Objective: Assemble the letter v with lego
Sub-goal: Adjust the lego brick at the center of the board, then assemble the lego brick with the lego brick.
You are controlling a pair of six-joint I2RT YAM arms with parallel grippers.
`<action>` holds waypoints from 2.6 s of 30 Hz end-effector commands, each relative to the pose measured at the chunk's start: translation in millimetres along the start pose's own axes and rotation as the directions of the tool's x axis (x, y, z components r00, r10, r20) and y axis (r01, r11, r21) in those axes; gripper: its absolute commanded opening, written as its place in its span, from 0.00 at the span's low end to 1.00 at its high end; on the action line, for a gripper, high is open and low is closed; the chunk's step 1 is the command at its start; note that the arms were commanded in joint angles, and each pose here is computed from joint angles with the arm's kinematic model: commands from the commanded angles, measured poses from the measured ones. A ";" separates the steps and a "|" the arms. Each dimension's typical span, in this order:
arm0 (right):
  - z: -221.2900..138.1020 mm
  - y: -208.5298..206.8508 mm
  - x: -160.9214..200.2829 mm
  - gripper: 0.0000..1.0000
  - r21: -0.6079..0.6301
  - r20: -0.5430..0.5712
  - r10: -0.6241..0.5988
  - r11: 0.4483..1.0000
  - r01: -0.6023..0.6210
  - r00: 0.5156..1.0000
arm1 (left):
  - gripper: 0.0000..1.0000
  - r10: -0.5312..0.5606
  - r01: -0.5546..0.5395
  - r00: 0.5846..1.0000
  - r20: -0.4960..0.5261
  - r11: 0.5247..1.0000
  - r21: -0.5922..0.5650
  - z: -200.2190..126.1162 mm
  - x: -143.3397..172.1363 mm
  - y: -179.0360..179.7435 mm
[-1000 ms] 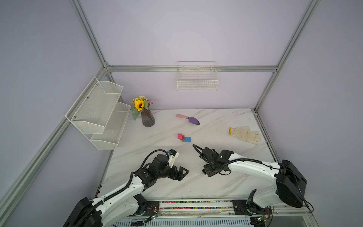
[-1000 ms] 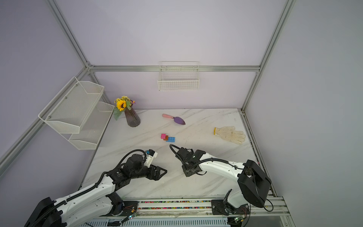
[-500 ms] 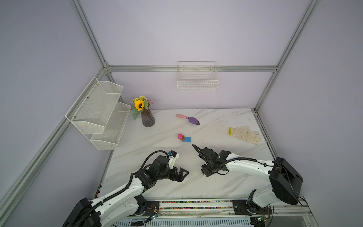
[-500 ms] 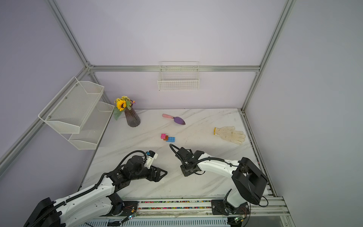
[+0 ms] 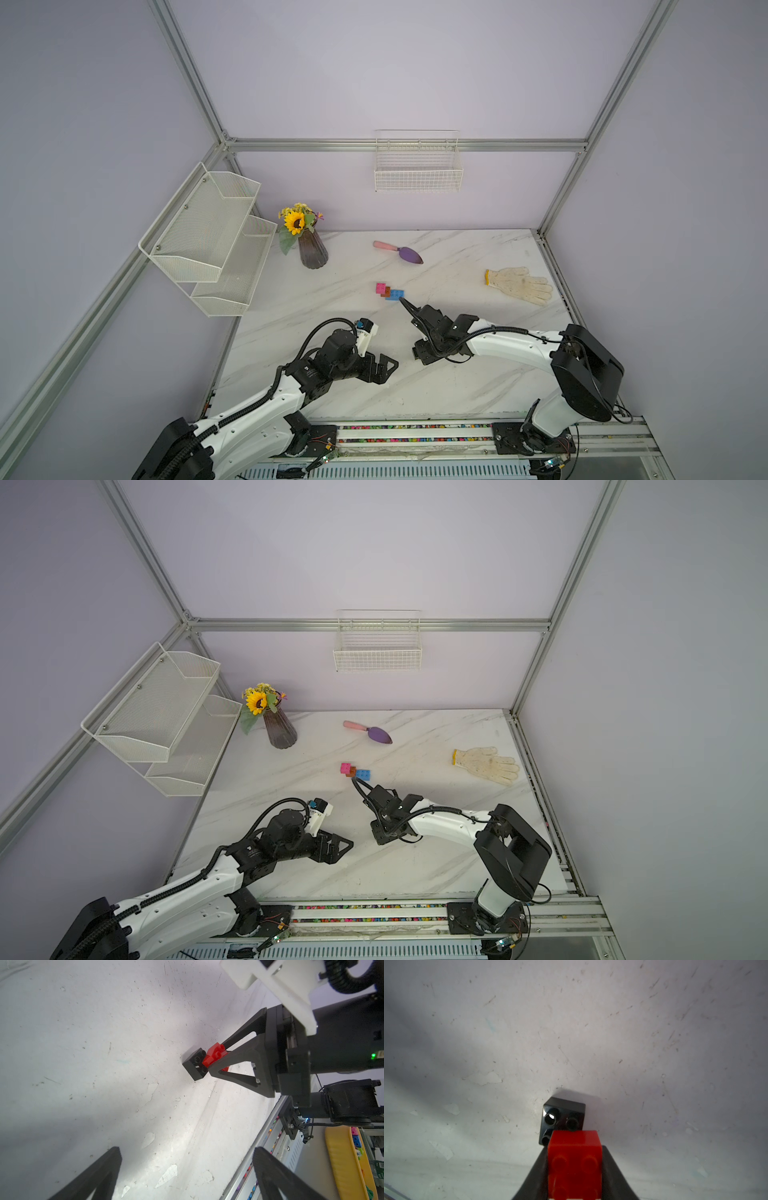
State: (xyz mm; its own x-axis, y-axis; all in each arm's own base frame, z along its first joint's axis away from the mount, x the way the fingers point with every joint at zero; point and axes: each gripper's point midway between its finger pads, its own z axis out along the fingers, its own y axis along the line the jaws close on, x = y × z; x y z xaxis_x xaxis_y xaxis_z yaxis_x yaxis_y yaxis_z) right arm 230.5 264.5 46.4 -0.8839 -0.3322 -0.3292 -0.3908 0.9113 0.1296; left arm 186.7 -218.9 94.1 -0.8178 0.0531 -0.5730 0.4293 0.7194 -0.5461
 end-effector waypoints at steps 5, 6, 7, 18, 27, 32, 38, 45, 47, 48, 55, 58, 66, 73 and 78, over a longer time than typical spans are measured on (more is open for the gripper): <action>-16.0 -6.8 -7.2 0.33 0.034 0.036 0.095 0.995 -0.096 0.995 | 1.00 0.013 -0.015 0.998 0.059 1.000 0.022 -2.4 -10.9 -6.1; -19.1 -6.3 -8.2 0.33 0.032 0.041 0.101 0.994 -0.102 0.994 | 1.00 0.011 -0.013 0.999 0.052 1.000 0.022 -1.4 -9.5 -5.4; -21.8 -5.0 -9.5 0.33 0.028 0.046 0.106 0.994 -0.108 0.993 | 1.00 0.013 -0.014 0.999 0.046 1.000 0.023 -0.1 -8.0 -5.3; -15.8 17.0 -15.7 0.33 0.041 0.052 0.089 0.995 -0.091 0.995 | 1.00 0.012 -0.013 0.999 0.031 1.000 0.025 7.8 3.2 2.3; -16.4 10.9 -11.9 0.33 0.064 0.060 0.097 0.993 -0.101 0.993 | 1.00 0.006 -0.007 0.999 0.038 1.000 0.029 5.1 5.0 2.6; -9.9 11.3 -4.5 0.33 0.059 0.046 0.096 0.993 -0.099 0.994 | 1.00 -0.002 0.001 0.999 0.032 1.000 0.028 5.3 8.0 3.9; -5.8 13.7 -1.9 0.33 0.056 0.043 0.095 0.994 -0.098 0.995 | 1.00 -0.010 0.009 0.999 0.034 1.000 0.027 5.1 10.1 5.7; 0.5 15.7 -2.7 0.33 0.068 0.039 0.089 0.994 -0.091 0.995 | 1.00 -0.009 0.008 0.999 0.039 1.000 0.029 2.9 9.8 4.9; 1.2 15.6 -2.3 0.33 0.073 0.040 0.089 0.993 -0.092 0.995 | 1.00 -0.007 0.006 0.999 0.039 1.000 0.026 2.4 10.3 5.4; 1.3 15.3 -2.2 0.33 0.074 0.042 0.090 0.993 -0.093 0.995 | 1.00 -0.007 0.006 0.999 0.039 1.000 0.026 2.2 10.3 5.2; 7.1 13.2 5.1 0.33 0.088 0.027 0.096 0.991 -0.098 0.995 | 1.00 -0.010 0.009 0.999 0.040 1.000 0.023 1.5 12.6 7.1; 9.5 12.0 9.3 0.33 0.097 0.014 0.108 0.989 -0.108 0.994 | 1.00 -0.014 0.013 0.999 0.045 1.000 0.026 0.4 12.7 7.0; 20.5 12.0 25.3 0.33 0.142 -0.028 0.131 0.982 -0.125 0.991 | 1.00 -0.024 0.024 0.998 0.057 1.000 0.010 -4.6 12.0 8.7; 28.6 8.8 33.5 0.33 0.165 -0.041 0.176 0.972 -0.167 0.984 | 1.00 -0.035 0.036 0.997 0.066 0.999 -0.006 -5.6 9.4 10.8; 28.2 9.3 31.8 0.33 0.190 -0.055 0.199 0.964 -0.186 0.978 | 1.00 -0.033 0.033 0.998 0.058 0.999 -0.003 -4.8 9.3 9.5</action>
State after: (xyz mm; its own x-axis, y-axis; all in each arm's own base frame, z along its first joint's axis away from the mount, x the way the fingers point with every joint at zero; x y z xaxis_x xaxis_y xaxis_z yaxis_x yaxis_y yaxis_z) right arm 225.7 285.5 44.3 -0.9159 -0.1630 -0.3669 -0.2043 0.9759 0.0765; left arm 179.8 -205.4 80.7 -0.8124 -0.0036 -0.5831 0.3967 0.7296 -0.5571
